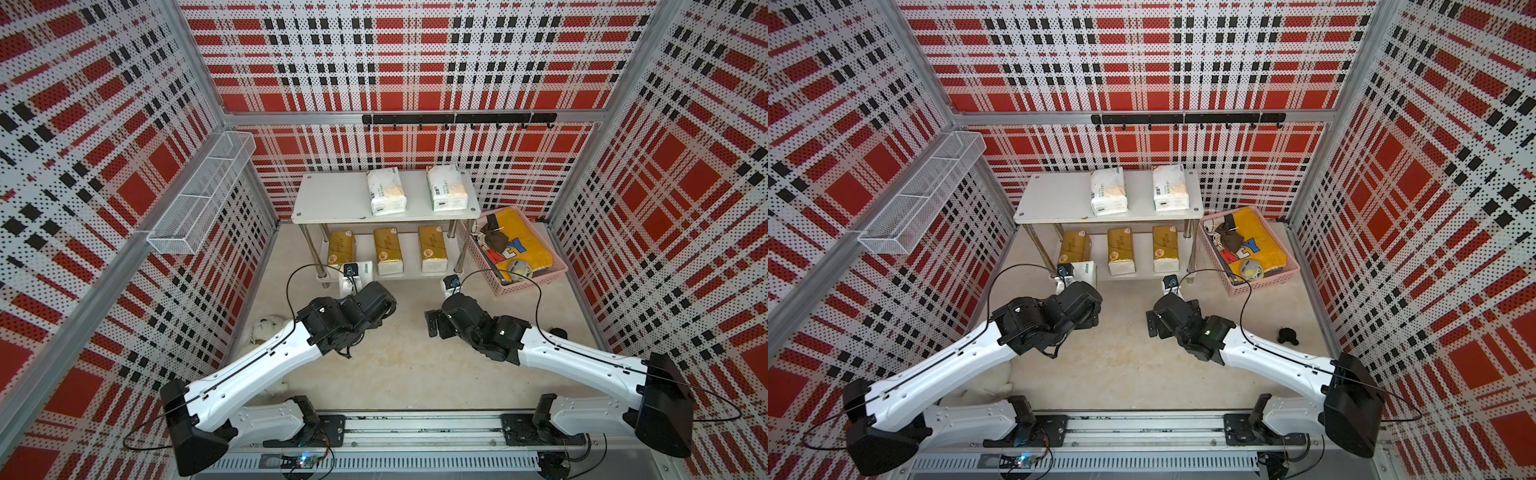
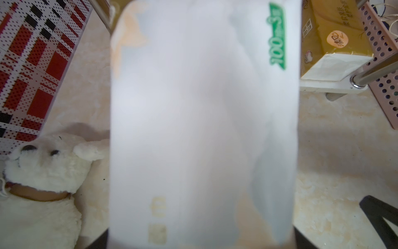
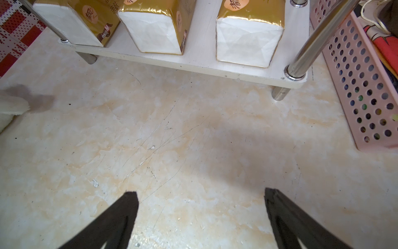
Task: Place the tissue boxes on the shelf by color
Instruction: Pick up the box of tissues from the center of the board, then place a box of tissues on the shelf.
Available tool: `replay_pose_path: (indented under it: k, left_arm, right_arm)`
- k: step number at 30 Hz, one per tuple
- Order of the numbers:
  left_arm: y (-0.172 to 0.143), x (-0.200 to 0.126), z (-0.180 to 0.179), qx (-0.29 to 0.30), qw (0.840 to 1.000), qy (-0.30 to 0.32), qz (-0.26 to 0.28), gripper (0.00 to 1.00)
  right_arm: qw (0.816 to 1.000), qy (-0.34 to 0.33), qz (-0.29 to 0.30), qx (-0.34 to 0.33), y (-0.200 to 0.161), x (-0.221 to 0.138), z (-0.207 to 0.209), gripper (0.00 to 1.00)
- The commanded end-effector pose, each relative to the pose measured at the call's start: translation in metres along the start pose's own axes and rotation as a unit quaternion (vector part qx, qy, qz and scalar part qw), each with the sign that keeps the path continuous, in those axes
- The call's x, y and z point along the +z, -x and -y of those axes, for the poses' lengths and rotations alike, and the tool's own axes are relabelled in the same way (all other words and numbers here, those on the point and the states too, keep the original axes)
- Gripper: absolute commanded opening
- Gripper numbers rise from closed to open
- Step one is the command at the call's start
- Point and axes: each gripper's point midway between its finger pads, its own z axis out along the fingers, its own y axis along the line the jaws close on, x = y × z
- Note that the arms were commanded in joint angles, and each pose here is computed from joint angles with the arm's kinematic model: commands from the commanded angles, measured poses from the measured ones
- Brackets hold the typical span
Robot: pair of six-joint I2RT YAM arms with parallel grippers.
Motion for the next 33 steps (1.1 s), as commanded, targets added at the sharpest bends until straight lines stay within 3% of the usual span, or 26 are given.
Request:
replay_pose_path:
  k: [1, 11, 22, 33]
  left_arm:
    - [0.018, -0.014, -0.016, 0.015, 0.999, 0.024, 0.019, 0.79]
    - [0.059, -0.034, -0.042, 0.003, 0.999, 0.034, 0.043, 0.79]
    - [0.115, -0.070, -0.071, -0.023, 0.992, 0.054, 0.107, 0.80]
    - [0.165, -0.050, -0.077, -0.005, 0.989, 0.055, 0.135, 0.81]
  right_arm:
    - [1.000, 0.004, 0.003, -0.006, 0.006, -0.002, -0.006, 1.00]
    - [1.000, 0.010, 0.001, -0.006, 0.007, 0.001, -0.010, 1.00]
    - [1.000, 0.015, -0.002, -0.006, 0.008, 0.005, -0.015, 1.00]
    - [1.000, 0.017, 0.000, -0.019, 0.009, 0.003, -0.015, 1.00]
